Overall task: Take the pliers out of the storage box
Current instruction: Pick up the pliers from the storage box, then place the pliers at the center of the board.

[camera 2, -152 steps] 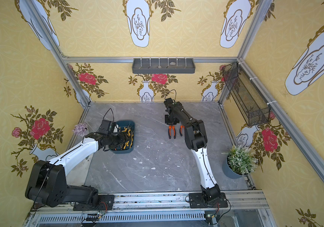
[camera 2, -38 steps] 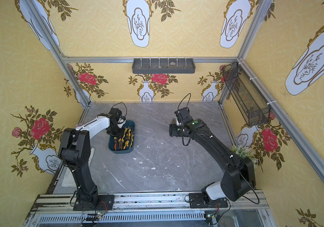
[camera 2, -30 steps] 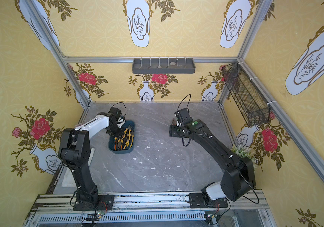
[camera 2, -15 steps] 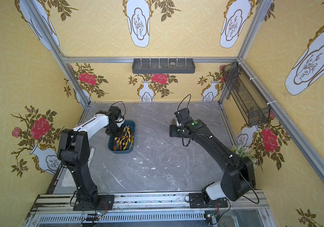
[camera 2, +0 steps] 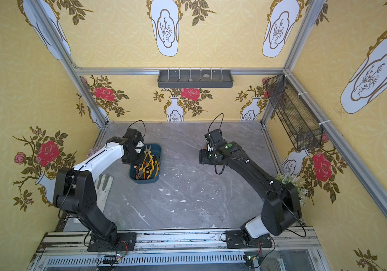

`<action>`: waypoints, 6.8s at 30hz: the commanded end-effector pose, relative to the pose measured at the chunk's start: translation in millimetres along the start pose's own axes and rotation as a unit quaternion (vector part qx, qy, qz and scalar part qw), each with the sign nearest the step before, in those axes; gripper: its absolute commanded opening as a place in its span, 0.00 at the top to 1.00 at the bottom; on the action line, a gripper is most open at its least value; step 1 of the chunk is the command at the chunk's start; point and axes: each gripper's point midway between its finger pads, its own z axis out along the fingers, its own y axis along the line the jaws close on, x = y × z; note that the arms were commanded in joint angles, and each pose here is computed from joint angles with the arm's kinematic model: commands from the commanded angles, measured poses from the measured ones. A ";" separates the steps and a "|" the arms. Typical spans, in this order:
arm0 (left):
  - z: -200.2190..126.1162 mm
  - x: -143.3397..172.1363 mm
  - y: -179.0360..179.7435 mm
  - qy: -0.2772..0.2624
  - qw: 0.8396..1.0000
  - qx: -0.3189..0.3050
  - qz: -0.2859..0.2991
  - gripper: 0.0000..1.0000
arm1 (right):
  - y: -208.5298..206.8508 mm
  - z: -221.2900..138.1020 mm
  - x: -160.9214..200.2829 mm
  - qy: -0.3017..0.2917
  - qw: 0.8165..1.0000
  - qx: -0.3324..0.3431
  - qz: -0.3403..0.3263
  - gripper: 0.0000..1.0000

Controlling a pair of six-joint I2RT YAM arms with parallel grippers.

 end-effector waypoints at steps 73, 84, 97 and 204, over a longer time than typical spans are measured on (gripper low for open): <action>-57.4 -10.0 -102.1 -0.292 0.954 -0.054 0.031 1.00 | 216.7 82.1 -71.9 -0.009 0.987 -0.150 0.064 0.47; -57.0 -9.7 -102.3 -0.291 0.955 -0.054 0.031 1.00 | 184.4 47.0 -87.7 -0.089 0.978 -0.155 0.105 0.44; -71.4 -1.5 -101.6 -0.340 0.940 -0.012 0.026 1.00 | 161.7 52.8 -105.7 -0.061 0.979 -0.152 0.124 0.43; -60.2 -0.9 -107.7 -0.325 0.945 -0.007 0.033 0.41 | -44.5 236.9 -122.2 0.070 0.997 0.003 0.042 0.87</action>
